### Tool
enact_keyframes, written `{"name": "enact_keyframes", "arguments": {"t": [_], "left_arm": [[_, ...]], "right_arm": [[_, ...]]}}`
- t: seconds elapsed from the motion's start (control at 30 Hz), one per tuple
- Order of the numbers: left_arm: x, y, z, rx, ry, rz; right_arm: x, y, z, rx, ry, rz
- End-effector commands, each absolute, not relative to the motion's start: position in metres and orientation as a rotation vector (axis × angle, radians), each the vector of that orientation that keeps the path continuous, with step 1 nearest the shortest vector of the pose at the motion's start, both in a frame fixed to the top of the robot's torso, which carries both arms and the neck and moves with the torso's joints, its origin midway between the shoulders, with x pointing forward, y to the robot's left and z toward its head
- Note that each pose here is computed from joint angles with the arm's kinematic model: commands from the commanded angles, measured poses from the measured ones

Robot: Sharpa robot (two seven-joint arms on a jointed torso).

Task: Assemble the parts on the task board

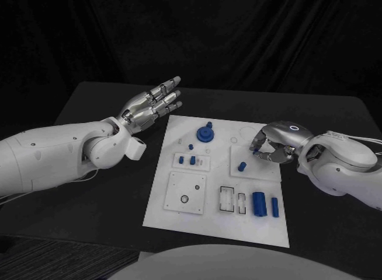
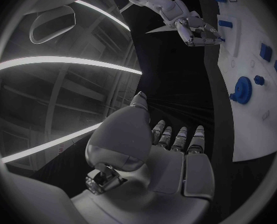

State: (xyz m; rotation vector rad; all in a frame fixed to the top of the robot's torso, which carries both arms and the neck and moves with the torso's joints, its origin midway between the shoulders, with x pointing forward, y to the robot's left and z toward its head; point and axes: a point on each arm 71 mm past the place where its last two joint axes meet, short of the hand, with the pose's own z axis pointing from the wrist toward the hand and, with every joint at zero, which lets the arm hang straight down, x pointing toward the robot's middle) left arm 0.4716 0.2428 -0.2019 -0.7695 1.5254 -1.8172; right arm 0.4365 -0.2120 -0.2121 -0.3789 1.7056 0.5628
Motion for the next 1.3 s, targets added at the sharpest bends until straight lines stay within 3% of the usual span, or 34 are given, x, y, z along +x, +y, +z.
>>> {"name": "enact_keyframes", "arguments": {"t": [0.03,0.5,0.93,1.3], "left_arm": [[0.471,0.241,-0.202,-0.774,1.527,-1.834],[0.471,0.240,-0.203,-0.778,1.538,-1.828],[0.472,0.239,-0.204,-0.779,1.542,-1.827],[0.473,0.236,-0.205,-0.777,1.544,-1.831]], "right_arm": [[0.434,-0.210,-0.202,-0.396,1.634,0.607],[0.425,-0.206,-0.179,-0.401,1.589,0.634],[0.396,-0.152,-0.171,-0.504,1.598,0.788],[0.390,-0.107,-0.188,-0.597,1.640,0.876]]}}
